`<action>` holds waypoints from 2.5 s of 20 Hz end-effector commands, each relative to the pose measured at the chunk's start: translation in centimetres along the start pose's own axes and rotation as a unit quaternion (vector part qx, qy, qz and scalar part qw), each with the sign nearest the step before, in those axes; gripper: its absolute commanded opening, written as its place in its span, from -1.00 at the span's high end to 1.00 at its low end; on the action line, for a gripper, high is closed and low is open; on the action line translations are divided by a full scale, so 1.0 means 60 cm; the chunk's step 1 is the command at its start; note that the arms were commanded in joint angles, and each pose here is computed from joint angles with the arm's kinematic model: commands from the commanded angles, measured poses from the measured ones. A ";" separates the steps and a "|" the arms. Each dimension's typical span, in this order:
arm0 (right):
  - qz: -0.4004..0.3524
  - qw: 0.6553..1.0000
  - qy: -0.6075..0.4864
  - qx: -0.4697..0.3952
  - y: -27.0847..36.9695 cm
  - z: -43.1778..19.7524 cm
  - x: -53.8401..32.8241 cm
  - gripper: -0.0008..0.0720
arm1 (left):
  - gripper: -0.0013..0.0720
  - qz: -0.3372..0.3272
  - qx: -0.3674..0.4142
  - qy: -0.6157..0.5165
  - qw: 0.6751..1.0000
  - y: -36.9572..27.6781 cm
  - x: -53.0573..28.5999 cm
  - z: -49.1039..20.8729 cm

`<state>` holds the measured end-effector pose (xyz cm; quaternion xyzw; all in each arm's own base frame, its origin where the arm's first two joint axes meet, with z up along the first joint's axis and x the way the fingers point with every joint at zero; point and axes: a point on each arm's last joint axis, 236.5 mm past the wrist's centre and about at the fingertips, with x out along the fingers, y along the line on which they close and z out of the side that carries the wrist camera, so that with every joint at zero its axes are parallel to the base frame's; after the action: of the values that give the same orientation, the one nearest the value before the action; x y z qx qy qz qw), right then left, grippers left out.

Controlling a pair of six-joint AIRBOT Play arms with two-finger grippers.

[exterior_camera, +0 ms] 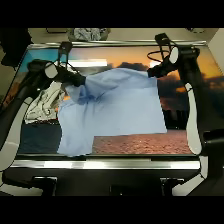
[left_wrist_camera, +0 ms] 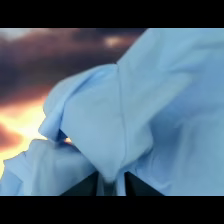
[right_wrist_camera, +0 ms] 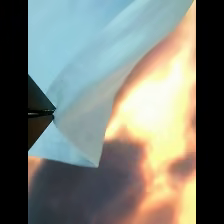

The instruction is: Fold the shirts.

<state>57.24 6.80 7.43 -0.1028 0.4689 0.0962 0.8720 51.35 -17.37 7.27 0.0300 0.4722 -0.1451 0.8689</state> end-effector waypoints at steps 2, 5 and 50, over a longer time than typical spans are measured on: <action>0.032 0.999 0.006 0.026 0.005 -0.008 0.023 -0.42 | -0.54 -0.015 0.004 0.053 0.998 0.010 0.004 -0.033; 0.017 0.998 0.049 -0.034 -0.093 -0.064 -0.060 -0.54 | -0.54 0.005 -0.013 0.113 0.994 0.100 -0.065 -0.078; 0.038 0.995 -0.079 -0.051 -0.078 -0.148 -0.308 0.87 | 0.89 0.012 -0.086 -0.186 0.979 0.102 -0.415 -0.029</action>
<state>40.51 -0.01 4.66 -0.0193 0.5516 0.2104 0.8069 39.89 -5.43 11.08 -0.0680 0.4786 -0.0901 0.8707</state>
